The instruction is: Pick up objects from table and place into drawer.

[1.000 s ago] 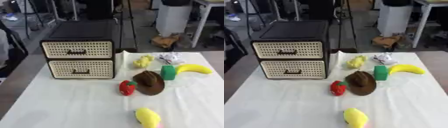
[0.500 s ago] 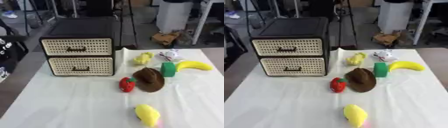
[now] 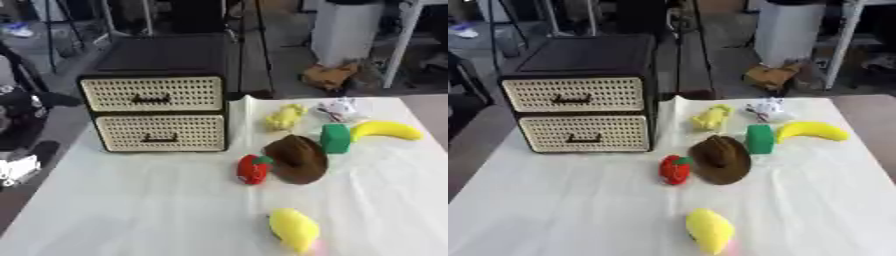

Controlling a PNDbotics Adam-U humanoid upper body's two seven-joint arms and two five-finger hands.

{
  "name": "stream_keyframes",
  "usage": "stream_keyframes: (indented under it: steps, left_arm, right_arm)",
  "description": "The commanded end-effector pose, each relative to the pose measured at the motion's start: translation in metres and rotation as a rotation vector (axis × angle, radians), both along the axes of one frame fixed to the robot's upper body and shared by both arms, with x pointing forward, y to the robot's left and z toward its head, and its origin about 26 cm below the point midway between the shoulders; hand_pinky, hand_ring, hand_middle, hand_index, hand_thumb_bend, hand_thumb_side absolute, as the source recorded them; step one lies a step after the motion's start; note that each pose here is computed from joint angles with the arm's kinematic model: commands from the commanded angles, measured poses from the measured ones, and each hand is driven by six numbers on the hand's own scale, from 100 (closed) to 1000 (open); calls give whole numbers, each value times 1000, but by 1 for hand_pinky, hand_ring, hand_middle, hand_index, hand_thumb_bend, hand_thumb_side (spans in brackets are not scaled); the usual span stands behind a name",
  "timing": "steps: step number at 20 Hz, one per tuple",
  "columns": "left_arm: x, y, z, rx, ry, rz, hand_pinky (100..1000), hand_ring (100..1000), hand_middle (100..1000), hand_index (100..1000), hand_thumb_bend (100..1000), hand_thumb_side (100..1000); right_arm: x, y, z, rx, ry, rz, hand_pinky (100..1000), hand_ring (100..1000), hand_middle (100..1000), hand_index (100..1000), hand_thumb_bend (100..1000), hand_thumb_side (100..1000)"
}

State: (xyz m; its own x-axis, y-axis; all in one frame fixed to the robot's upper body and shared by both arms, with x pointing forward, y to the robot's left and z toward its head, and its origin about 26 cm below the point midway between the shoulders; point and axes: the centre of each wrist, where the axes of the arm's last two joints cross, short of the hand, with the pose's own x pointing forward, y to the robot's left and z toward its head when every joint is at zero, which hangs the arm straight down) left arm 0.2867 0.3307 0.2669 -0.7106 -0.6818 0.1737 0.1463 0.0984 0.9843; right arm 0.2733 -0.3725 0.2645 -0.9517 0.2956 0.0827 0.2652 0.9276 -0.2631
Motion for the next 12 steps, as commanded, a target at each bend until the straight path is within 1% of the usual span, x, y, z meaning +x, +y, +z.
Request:
stream_keyframes:
  steps: [1, 4, 10, 12]
  left_arm:
    - [1, -4, 14, 51, -5, 19, 100, 141, 162, 910, 100, 530]
    - [10, -4, 14, 53, 26, 37, 100, 141, 159, 890, 100, 530]
    - [35, 3, 7, 68, 134, 66, 100, 156, 177, 902, 100, 559]
    - [43, 6, 5, 73, 166, 67, 100, 156, 177, 885, 100, 559]
  right_arm:
    - [-3, 2, 13, -40, -28, 9, 659, 769, 712, 831, 205, 1000]
    - [-2, 3, 13, -41, -25, 12, 659, 768, 710, 831, 211, 1000]
    - [-2, 4, 13, -38, -19, 16, 659, 768, 708, 829, 208, 1000]
    - [-1, 4, 12, -36, -18, 17, 659, 768, 707, 827, 208, 1000]
